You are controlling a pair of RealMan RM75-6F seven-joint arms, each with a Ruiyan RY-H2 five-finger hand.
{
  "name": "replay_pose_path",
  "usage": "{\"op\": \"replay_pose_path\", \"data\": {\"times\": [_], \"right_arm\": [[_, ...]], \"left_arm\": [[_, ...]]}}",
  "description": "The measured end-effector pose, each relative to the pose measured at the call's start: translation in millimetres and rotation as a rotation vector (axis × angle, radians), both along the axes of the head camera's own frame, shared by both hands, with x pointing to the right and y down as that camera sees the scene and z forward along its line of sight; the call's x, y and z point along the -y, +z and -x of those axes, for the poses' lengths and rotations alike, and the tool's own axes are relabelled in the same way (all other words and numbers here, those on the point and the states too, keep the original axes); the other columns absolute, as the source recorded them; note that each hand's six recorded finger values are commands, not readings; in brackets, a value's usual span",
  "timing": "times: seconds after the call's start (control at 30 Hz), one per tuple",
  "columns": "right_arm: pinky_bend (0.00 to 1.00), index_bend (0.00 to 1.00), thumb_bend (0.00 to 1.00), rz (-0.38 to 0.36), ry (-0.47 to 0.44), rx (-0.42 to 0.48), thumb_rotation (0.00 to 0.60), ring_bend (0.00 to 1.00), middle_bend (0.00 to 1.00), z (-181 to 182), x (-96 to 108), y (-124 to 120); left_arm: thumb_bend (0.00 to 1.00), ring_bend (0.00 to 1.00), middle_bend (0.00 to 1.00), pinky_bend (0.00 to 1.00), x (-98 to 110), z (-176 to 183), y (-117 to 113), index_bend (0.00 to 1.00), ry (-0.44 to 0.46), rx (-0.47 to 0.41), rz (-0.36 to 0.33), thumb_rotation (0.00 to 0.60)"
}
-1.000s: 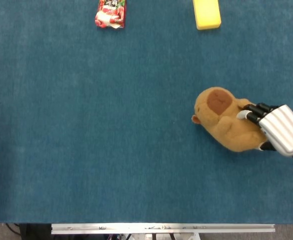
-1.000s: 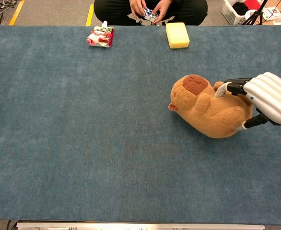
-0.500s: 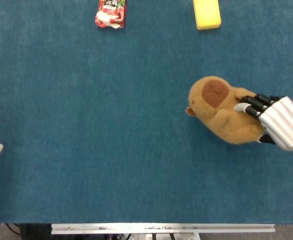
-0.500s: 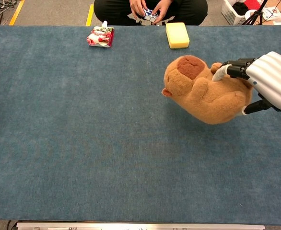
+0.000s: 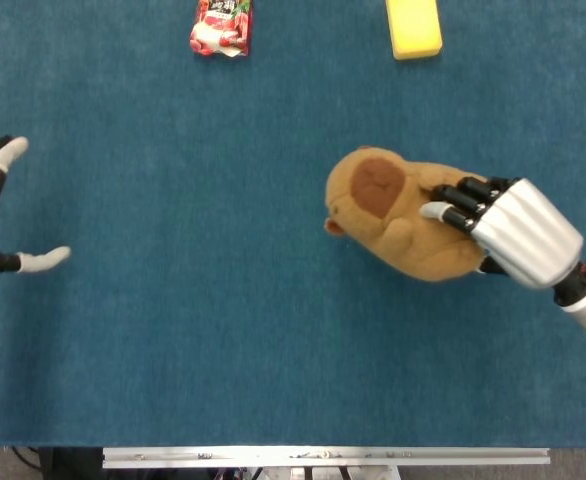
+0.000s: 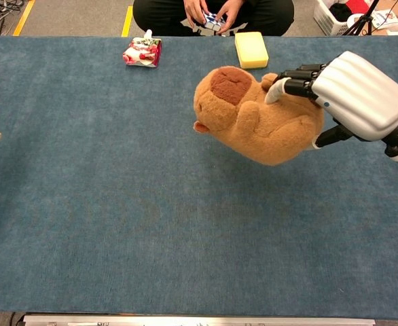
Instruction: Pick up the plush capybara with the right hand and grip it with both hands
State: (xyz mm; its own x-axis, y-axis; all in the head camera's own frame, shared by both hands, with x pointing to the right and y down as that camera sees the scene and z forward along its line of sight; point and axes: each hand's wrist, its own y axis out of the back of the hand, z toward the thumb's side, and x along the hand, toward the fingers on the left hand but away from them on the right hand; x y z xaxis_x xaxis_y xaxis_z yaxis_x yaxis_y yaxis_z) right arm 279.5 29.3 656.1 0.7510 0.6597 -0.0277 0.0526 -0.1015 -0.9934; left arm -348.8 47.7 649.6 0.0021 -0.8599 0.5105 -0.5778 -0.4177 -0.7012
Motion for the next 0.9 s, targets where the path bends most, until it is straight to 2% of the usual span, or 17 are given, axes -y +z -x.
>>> {"op": "replay_pose_path", "data": {"times": [0.07, 0.2, 0.37, 0.5, 0.67, 0.9], "right_arm": [[0.81, 0.79, 0.00, -0.006, -0.019, 0.004, 0.600, 0.71, 0.70, 6, 1, 0], [0.81, 0.79, 0.00, -0.013, -0.046, 0.013, 0.600, 0.71, 0.70, 16, 4, 0], [0.81, 0.79, 0.00, -0.018, -0.076, 0.022, 0.600, 0.71, 0.70, 26, 5, 2], [0.81, 0.79, 0.00, -0.020, -0.098, 0.027, 0.600, 0.71, 0.70, 34, 6, 4], [0.81, 0.79, 0.00, -0.025, -0.121, 0.040, 0.600, 0.71, 0.70, 46, 8, 6], [0.81, 0.79, 0.00, -0.029, -0.129, 0.053, 0.600, 0.71, 0.70, 54, 11, 9]], "left_arm": [[0.00, 0.00, 0.00, 0.18, 8, -7, 7, 0.00, -0.022, -0.069, 0.062, 0.592], [0.00, 0.00, 0.00, 0.17, 21, -27, 17, 0.00, -0.031, -0.199, 0.184, 0.496], [0.00, 0.00, 0.00, 0.17, 41, -57, 21, 0.00, -0.054, -0.379, 0.307, 0.481], [0.00, 0.00, 0.00, 0.17, 50, -80, 21, 0.00, -0.034, -0.460, 0.363, 0.428], [0.00, 0.00, 0.00, 0.17, 54, -110, 19, 0.00, -0.003, -0.558, 0.410, 0.424], [0.00, 0.00, 0.00, 0.17, 53, -135, 18, 0.00, 0.072, -0.577, 0.413, 0.424]]}}
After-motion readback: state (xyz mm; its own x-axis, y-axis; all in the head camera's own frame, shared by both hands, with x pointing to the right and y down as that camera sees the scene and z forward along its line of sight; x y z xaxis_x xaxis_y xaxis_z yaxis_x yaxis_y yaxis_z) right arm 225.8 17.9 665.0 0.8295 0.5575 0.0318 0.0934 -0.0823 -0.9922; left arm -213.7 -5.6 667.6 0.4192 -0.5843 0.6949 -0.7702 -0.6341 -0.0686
